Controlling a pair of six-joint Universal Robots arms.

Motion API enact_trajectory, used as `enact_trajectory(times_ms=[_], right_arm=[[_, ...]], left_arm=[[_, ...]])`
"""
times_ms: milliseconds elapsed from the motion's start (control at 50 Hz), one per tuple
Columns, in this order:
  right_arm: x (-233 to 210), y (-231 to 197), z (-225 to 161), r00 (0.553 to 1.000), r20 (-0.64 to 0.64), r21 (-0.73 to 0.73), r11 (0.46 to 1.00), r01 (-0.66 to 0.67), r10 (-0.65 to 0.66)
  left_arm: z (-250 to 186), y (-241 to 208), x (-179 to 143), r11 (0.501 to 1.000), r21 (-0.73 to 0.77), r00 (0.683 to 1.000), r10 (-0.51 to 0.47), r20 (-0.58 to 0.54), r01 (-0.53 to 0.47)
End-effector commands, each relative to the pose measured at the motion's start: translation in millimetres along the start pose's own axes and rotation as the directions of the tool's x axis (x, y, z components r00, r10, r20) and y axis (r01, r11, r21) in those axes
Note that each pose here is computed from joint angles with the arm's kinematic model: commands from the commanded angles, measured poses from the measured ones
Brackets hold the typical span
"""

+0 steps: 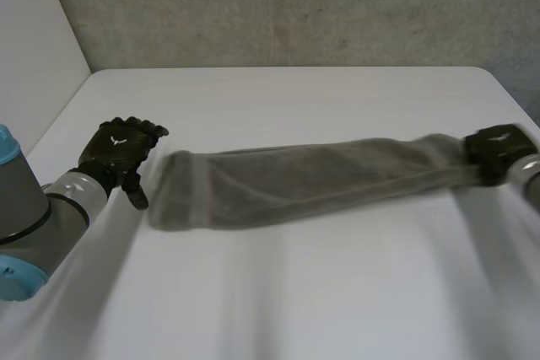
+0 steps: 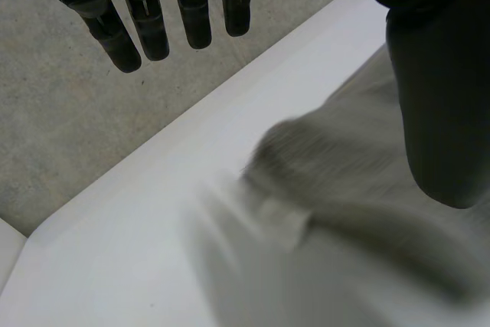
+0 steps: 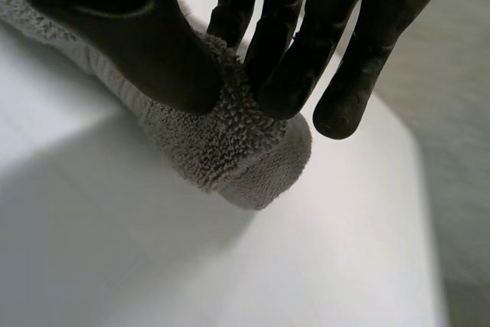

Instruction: Fold the towel.

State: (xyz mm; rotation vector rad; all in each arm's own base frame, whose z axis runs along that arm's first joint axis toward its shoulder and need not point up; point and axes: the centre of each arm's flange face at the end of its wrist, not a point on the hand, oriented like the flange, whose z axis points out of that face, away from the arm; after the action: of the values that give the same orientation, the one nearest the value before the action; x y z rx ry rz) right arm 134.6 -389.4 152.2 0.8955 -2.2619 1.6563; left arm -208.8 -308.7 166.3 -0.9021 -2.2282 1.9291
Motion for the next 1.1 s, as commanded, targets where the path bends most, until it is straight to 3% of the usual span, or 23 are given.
enact_trajectory(times_ms=[20,60,140,180,240,280,300,340,400,440,460,500,640,740,780,840,940,1100], right_arm=[[73,10,-8,0.981,-0.174,-0.046,0.996,0.082,-0.089],[88,2,-7,0.954,-0.217,-0.051,0.979,0.198,-0.205],[71,-33,-10,0.946,-0.21,0.034,0.965,0.261,-0.248],[30,-78,-21,0.959,-0.161,0.176,0.95,0.259,-0.231],[6,-98,-30,0.967,-0.123,0.243,0.938,0.248,-0.224],[-58,-135,-54,0.966,-0.023,0.39,0.887,0.247,-0.258],[-58,-135,-54,0.966,-0.022,0.391,0.887,0.246,-0.259],[-125,-154,-80,0.944,0.075,0.514,0.824,0.239,-0.321],[-160,-154,-93,0.925,0.136,0.55,0.803,0.228,-0.355],[-216,-134,-107,0.873,0.257,0.558,0.801,0.218,-0.416],[-216,-134,-107,0.872,0.257,0.558,0.801,0.218,-0.416],[-248,-114,-115,0.827,0.335,0.548,0.807,0.219,-0.452],[-249,-104,-110,0.835,0.342,0.512,0.83,0.22,-0.432],[-209,-118,-102,0.894,0.269,0.481,0.854,0.198,-0.359],[-172,-116,-96,0.937,0.243,0.424,0.896,0.13,-0.251],[-150,-102,-94,0.957,0.253,0.353,0.934,0.046,-0.143],[-134,-65,-92,0.958,0.284,0.227,0.974,-0.025,-0.041],[-122,-20,-84,0.953,0.303,0.106,0.994,-0.014,-0.019]], left_arm=[[-1,1,1,1.0,-0.002,1.0,0.0,0.0,0.0],[-2,3,2,1.0,-0.009,1.0,-0.002,-0.004,0.002],[-2,2,2,1.0,-0.007,1.0,-0.002,-0.005,0.002],[-2,1,2,1.0,-0.003,1.0,0.0,-0.003,0.0],[-2,0,2,1.0,0.0,1.0,0.001,-0.002,-0.001],[-3,-5,1,1.0,0.014,1.0,0.005,0.002,-0.005],[-3,-5,1,1.0,0.014,1.0,0.005,0.002,-0.005],[-4,-7,2,1.0,0.02,1.0,0.007,-0.002,-0.007],[-4,-8,5,1.0,0.024,1.0,0.009,-0.007,-0.009],[-5,-10,10,1.0,0.027,1.0,0.012,-0.022,-0.012],[-5,-10,10,1.0,0.027,1.0,0.012,-0.022,-0.012],[-6,-11,14,0.999,0.033,0.999,0.015,-0.032,-0.014],[-3,-14,19,0.999,0.048,0.999,0.023,-0.046,-0.021],[-1,-25,29,0.996,0.086,0.997,0.037,-0.07,-0.031],[0,-32,35,0.993,0.108,0.996,0.045,-0.083,-0.036],[-1,-37,42,0.991,0.125,0.994,0.05,-0.097,-0.038],[-1,-39,50,0.991,0.132,0.993,0.052,-0.108,-0.037],[-3,-38,67,0.991,0.13,0.988,0.059,-0.144,-0.04]])
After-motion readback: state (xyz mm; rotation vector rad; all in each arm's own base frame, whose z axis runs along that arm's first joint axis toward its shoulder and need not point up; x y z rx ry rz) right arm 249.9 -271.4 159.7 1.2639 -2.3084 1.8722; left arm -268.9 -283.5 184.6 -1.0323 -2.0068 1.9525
